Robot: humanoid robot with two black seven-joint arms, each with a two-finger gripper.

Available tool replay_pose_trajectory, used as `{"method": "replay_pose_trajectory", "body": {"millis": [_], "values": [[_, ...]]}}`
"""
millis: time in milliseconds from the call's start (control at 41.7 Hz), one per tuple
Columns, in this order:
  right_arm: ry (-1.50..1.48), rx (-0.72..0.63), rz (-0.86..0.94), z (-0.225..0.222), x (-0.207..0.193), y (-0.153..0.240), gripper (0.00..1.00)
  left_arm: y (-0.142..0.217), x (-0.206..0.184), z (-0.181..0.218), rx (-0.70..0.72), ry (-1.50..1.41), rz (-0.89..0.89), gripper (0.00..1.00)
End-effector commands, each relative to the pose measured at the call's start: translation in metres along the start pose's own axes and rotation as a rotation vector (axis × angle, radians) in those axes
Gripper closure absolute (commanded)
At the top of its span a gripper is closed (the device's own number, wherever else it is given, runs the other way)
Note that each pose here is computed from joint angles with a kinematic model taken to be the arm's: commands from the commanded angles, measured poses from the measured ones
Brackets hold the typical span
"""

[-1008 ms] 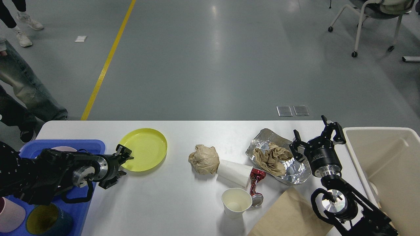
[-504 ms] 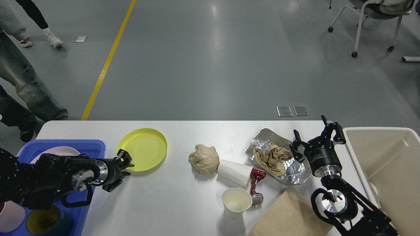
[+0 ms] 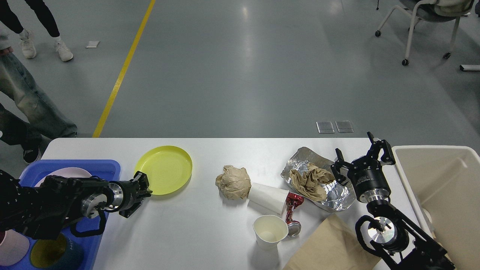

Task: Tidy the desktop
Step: 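Lift the yellow plate and place it on the pink plate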

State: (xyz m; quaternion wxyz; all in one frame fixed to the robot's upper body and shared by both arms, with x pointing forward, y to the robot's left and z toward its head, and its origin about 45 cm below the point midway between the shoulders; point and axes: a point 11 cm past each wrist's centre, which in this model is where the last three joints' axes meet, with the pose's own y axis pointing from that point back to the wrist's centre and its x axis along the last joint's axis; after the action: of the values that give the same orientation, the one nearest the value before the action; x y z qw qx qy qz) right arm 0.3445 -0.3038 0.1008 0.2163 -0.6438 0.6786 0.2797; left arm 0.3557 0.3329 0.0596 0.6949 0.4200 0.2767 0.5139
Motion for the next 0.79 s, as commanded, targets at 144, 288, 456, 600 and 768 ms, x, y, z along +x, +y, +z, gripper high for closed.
{"method": "replay_pose_trajectory", "body": {"millis": [144, 288, 456, 600, 768], "values": [[0.000, 0.002, 0.000, 0.000, 0.000, 0.000, 0.00, 0.000, -0.005, -0.003, 0.009, 0.004, -0.034, 1.00], [0.000, 0.000, 0.000, 0.000, 0.000, 0.000, 0.00, 0.000, -0.009, 0.000, 0.008, 0.003, -0.063, 1.00], [0.000, 0.000, 0.000, 0.000, 0.000, 0.000, 0.00, 0.014, -0.014, 0.009, 0.018, -0.006, -0.125, 1.00], [0.001, 0.000, 0.001, 0.000, 0.000, 0.000, 0.00, 0.040, -0.006, 0.027, 0.030, -0.054, -0.127, 1.00], [0.001, 0.000, 0.001, 0.000, 0.000, 0.000, 0.00, 0.096, 0.005, 0.056, 0.076, -0.158, -0.184, 1.00]]}}
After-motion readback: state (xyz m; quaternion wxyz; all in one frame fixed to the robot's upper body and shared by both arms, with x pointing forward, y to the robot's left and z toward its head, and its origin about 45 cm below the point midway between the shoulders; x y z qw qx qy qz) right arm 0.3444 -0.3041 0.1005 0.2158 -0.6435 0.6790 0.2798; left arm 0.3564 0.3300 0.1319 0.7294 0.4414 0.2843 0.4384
